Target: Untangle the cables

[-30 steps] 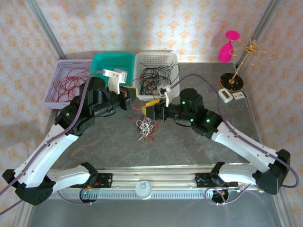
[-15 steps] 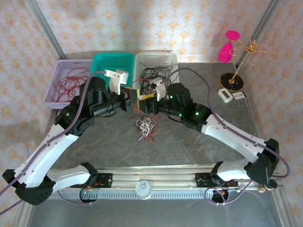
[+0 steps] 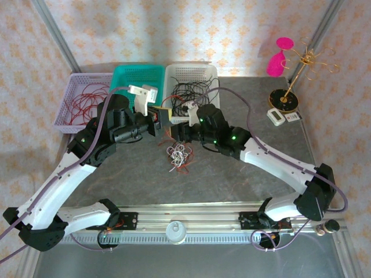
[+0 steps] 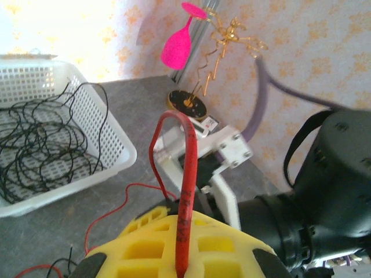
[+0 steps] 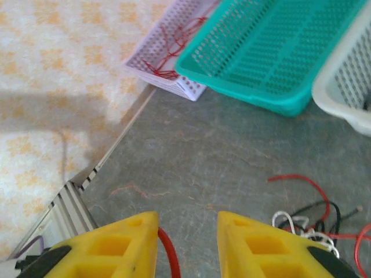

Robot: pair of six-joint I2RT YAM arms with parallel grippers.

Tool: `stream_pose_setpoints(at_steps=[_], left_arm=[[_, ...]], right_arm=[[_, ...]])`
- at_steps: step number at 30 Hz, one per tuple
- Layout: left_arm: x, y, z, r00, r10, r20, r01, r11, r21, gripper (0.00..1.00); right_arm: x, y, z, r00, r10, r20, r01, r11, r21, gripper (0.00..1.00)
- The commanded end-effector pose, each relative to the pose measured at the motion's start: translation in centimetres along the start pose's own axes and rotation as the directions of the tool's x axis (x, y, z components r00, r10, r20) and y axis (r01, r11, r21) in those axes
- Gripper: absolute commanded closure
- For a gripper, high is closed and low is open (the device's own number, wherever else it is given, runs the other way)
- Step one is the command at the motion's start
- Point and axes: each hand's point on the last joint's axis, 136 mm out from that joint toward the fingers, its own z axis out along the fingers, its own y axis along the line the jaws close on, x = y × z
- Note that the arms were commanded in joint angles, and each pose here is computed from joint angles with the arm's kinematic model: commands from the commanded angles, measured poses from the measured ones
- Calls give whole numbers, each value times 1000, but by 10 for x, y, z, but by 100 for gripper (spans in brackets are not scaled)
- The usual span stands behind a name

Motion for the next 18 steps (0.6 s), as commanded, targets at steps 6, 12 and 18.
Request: stream_pose_setpoints(at_steps=[6, 12, 18], left_arm=[[-30, -21, -10, 980, 33, 195, -55, 993, 109, 100], [-28, -13, -2, 974, 10, 228, -32, 995, 93, 100], [-19, 0, 3, 986, 18, 169, -22, 1000, 19, 100]], right_arm=[[94, -25, 24, 788, 594, -162, -607, 793, -48, 73], [90, -45, 7, 815, 579, -24, -580, 815, -11, 64], [43, -43, -61, 959, 208, 193, -221, 974, 51, 60]])
